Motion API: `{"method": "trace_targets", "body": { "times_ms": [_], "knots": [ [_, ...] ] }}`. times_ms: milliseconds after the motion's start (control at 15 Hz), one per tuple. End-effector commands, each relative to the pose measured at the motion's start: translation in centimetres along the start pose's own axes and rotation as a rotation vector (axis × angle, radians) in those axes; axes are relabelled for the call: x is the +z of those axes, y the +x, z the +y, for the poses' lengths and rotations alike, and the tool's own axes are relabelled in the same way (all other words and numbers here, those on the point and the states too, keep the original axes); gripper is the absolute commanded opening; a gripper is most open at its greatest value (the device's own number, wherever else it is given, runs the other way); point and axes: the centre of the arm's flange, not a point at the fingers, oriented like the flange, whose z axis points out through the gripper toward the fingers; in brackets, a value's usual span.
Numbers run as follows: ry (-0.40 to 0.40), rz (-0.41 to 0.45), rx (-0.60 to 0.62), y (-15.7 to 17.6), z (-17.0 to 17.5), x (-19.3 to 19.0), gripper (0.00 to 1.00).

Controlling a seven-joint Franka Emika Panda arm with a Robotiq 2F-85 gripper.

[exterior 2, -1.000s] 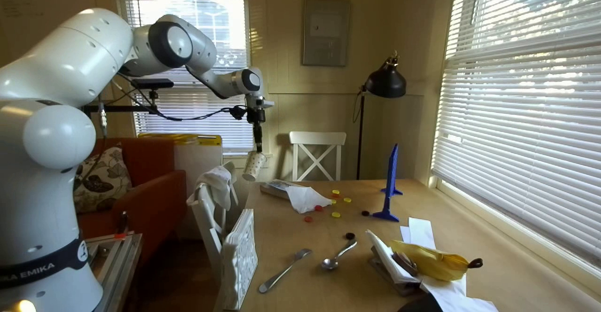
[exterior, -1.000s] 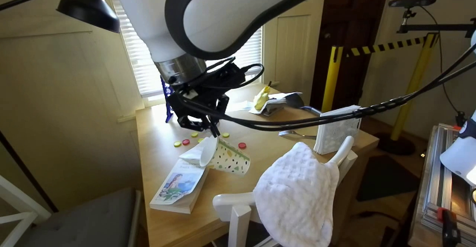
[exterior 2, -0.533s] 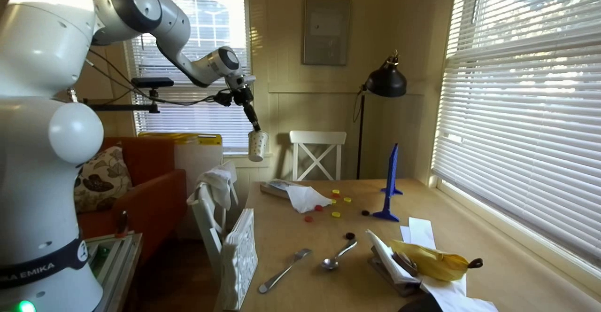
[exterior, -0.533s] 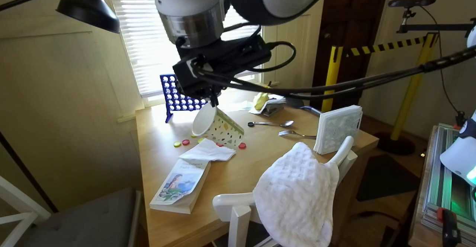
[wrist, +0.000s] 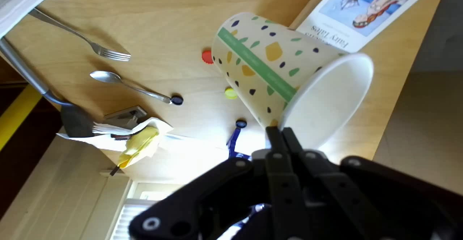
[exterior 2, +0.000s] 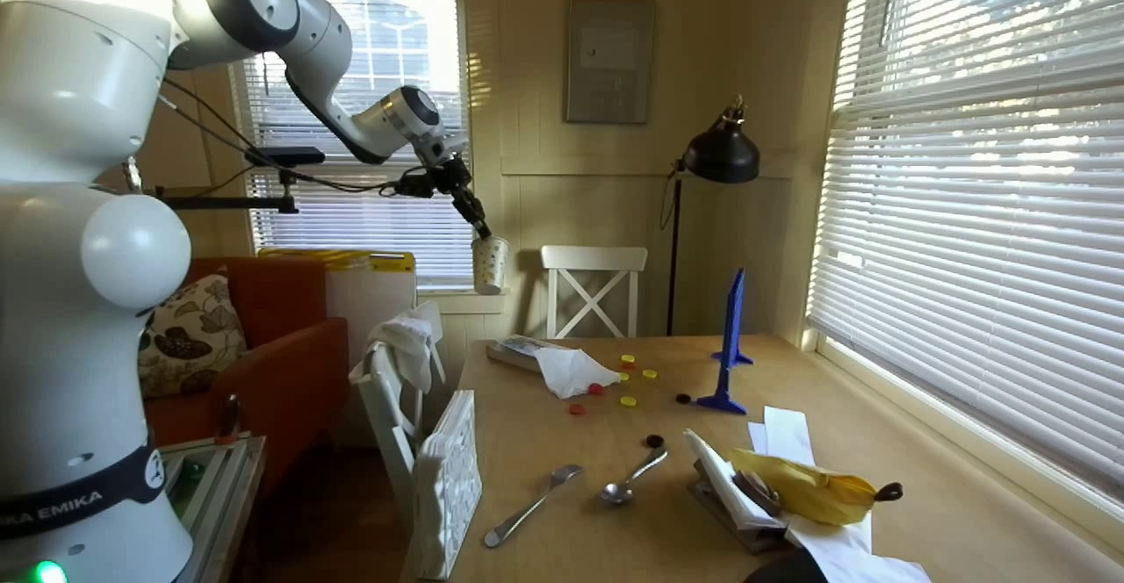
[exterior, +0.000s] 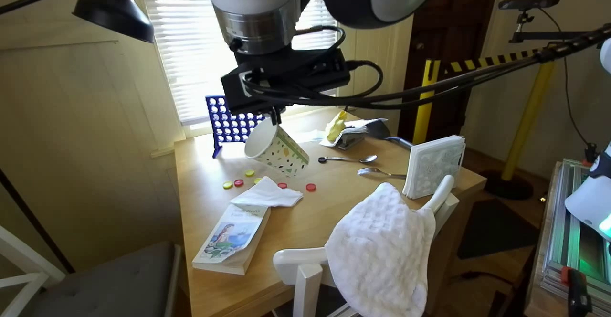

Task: Move the cup to the right

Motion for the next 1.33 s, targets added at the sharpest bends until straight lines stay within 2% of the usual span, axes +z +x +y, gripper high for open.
{"method": "trace_targets", "body": {
  "times_ms": [0, 133, 400, 467, 600, 733, 800, 867, 1067, 1267],
  "knots": [
    [0.006, 0.086, 0.182, -4.1, 4.3, -3.9, 0.01],
    [0.011, 0.088, 0.293, -7.4, 6.0, -5.4, 0.01],
    [0.025, 0.140, 0.486, -12.0, 10.0, -8.7, 0.01],
    [0.009, 0.101, 0.395, -9.3, 5.1, -8.1, 0.03],
    [0.015, 0.110, 0.439, -11.0, 6.5, -9.2, 0.03],
    [0.012, 0.111, 0.451, -11.0, 6.9, -9.1, 0.01],
    [0.036, 0.121, 0.513, -10.3, 7.1, -8.8, 0.01],
    [0.062, 0.125, 0.597, -9.7, 8.5, -9.0, 0.01],
    [0.070, 0.137, 0.751, -8.9, 13.2, -10.2, 0.01],
    [0.059, 0.157, 0.914, -9.9, 18.3, -12.8, 0.01]
  ]
}}
